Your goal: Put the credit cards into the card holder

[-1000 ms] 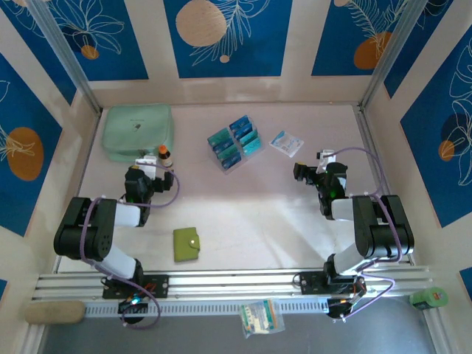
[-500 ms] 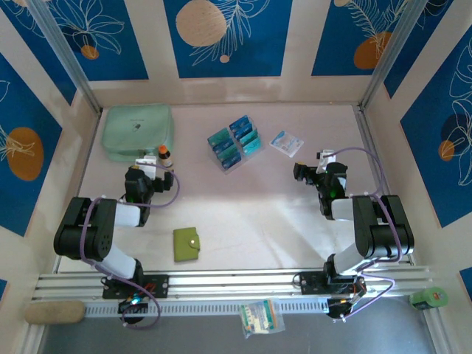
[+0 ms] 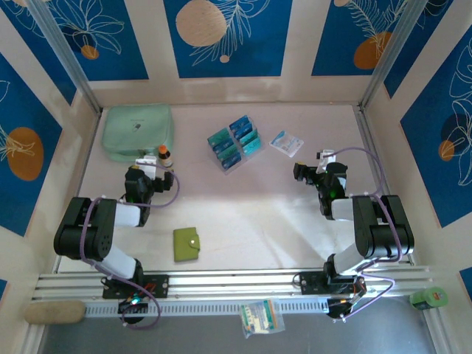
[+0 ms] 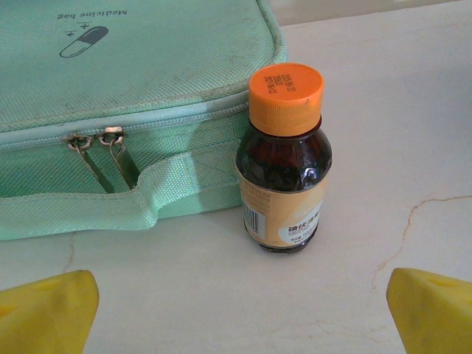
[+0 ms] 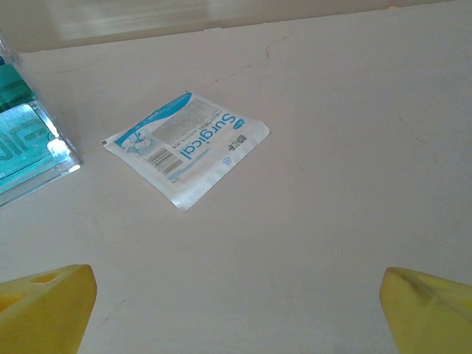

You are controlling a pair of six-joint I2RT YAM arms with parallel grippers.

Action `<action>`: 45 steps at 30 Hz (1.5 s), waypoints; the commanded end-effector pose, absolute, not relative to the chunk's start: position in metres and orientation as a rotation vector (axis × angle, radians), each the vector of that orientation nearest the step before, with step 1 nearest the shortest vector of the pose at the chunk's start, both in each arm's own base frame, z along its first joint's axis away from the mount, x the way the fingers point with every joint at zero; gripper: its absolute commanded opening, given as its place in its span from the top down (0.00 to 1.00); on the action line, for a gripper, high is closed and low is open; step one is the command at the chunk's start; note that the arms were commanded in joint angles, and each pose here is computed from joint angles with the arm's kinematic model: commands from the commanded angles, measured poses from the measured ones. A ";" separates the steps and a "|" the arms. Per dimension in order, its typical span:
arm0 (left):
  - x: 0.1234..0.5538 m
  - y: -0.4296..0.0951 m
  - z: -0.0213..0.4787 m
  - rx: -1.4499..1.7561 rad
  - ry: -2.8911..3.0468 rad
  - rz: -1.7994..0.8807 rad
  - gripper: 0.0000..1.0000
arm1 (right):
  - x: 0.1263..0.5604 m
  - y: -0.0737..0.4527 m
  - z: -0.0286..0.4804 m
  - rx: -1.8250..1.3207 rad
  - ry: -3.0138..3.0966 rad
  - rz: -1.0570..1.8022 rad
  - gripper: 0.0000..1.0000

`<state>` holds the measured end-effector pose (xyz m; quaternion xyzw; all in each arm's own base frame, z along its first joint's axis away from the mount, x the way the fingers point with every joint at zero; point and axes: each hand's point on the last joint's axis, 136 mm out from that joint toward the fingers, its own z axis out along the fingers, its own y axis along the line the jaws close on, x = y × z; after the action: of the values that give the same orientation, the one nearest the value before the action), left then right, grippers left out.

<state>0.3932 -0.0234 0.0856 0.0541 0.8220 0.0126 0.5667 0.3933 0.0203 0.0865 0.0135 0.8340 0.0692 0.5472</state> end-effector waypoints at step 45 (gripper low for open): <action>0.327 -0.028 0.179 -0.538 2.103 -0.397 0.00 | 0.357 0.100 0.166 0.366 2.277 0.681 0.00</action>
<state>0.3543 -0.0130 0.2128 -0.1767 0.8182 -0.1100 0.5359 0.3745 0.0643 0.1565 0.1853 0.8690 0.2441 0.3884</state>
